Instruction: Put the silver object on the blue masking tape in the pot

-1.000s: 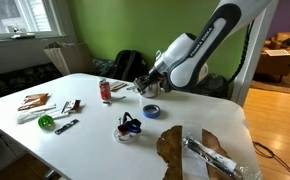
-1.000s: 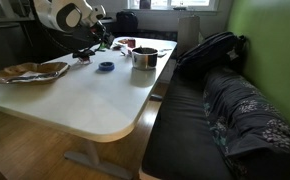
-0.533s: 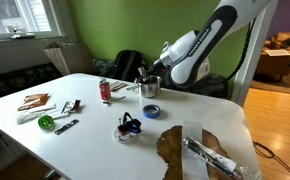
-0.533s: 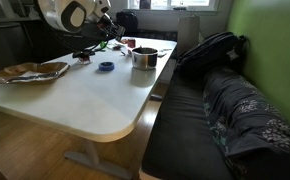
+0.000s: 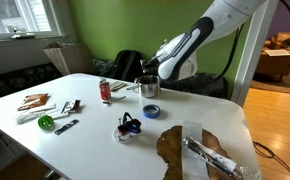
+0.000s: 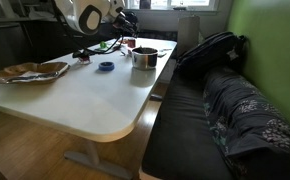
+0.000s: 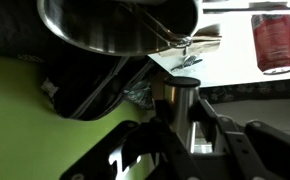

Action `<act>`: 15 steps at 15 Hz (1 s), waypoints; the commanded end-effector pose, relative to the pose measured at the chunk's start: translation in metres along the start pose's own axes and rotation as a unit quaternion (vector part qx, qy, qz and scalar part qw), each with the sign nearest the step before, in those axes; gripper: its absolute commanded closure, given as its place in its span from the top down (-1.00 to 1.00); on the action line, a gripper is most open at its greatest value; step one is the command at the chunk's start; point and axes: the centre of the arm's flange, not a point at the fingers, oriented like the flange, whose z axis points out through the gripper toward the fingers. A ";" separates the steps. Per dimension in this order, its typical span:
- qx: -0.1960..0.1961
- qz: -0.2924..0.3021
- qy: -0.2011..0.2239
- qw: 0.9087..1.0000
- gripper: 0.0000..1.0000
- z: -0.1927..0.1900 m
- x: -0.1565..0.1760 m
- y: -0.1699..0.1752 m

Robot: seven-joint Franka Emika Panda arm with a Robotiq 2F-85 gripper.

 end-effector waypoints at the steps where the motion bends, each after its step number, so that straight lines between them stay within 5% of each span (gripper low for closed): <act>1: -0.050 -0.001 -0.018 0.999 -0.78 0.037 -0.004 0.001; 9: -0.105 -0.018 -0.068 0.992 -0.65 0.052 -0.010 0.004; 11: -0.119 -0.021 -0.081 0.989 0.21 0.054 -0.010 0.003; 15: -0.128 -0.015 -0.079 0.989 0.68 0.050 -0.001 -0.004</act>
